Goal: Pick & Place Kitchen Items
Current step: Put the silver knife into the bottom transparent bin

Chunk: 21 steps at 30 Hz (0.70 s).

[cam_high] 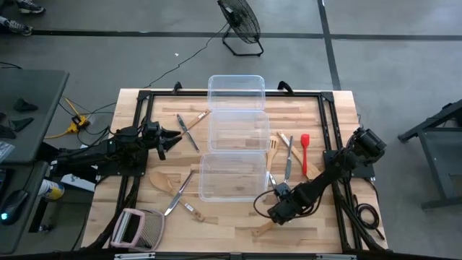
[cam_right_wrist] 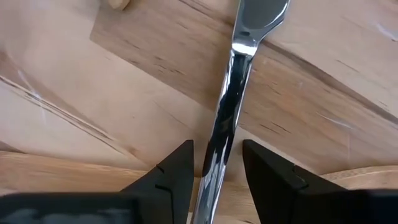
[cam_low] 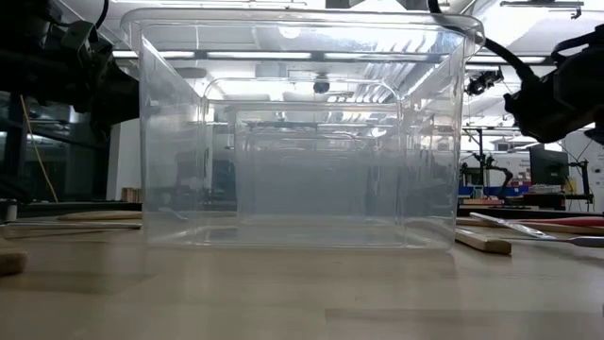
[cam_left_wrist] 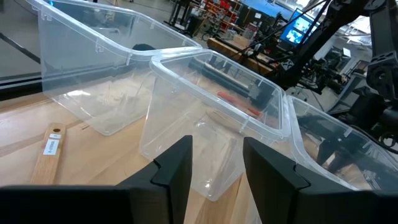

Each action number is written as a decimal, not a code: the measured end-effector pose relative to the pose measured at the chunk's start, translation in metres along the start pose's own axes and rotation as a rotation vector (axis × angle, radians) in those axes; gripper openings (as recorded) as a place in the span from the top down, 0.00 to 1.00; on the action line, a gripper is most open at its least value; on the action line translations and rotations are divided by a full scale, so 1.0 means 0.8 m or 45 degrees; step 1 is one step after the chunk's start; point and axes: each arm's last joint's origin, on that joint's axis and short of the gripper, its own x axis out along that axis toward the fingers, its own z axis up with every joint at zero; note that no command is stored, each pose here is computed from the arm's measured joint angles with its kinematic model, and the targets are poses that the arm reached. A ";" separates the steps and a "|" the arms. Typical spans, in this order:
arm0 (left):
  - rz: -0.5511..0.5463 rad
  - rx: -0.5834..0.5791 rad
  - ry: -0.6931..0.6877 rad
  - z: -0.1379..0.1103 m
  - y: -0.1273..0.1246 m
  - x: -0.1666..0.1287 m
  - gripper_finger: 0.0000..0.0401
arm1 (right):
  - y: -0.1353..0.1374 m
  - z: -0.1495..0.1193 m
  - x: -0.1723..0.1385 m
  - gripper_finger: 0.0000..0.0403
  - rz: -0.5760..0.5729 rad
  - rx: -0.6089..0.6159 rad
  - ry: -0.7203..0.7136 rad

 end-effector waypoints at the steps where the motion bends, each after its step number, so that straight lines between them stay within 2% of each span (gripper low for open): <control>1: 0.000 0.000 0.000 0.000 0.000 0.000 0.64 | 0.000 0.001 0.000 0.68 -0.002 0.004 0.002; 15: 0.000 0.000 0.000 0.000 0.000 0.000 0.64 | -0.002 0.001 0.001 0.86 -0.021 0.011 0.015; 21: -0.001 0.000 0.000 0.000 0.000 0.000 0.64 | -0.002 0.001 0.000 0.90 -0.024 0.012 0.012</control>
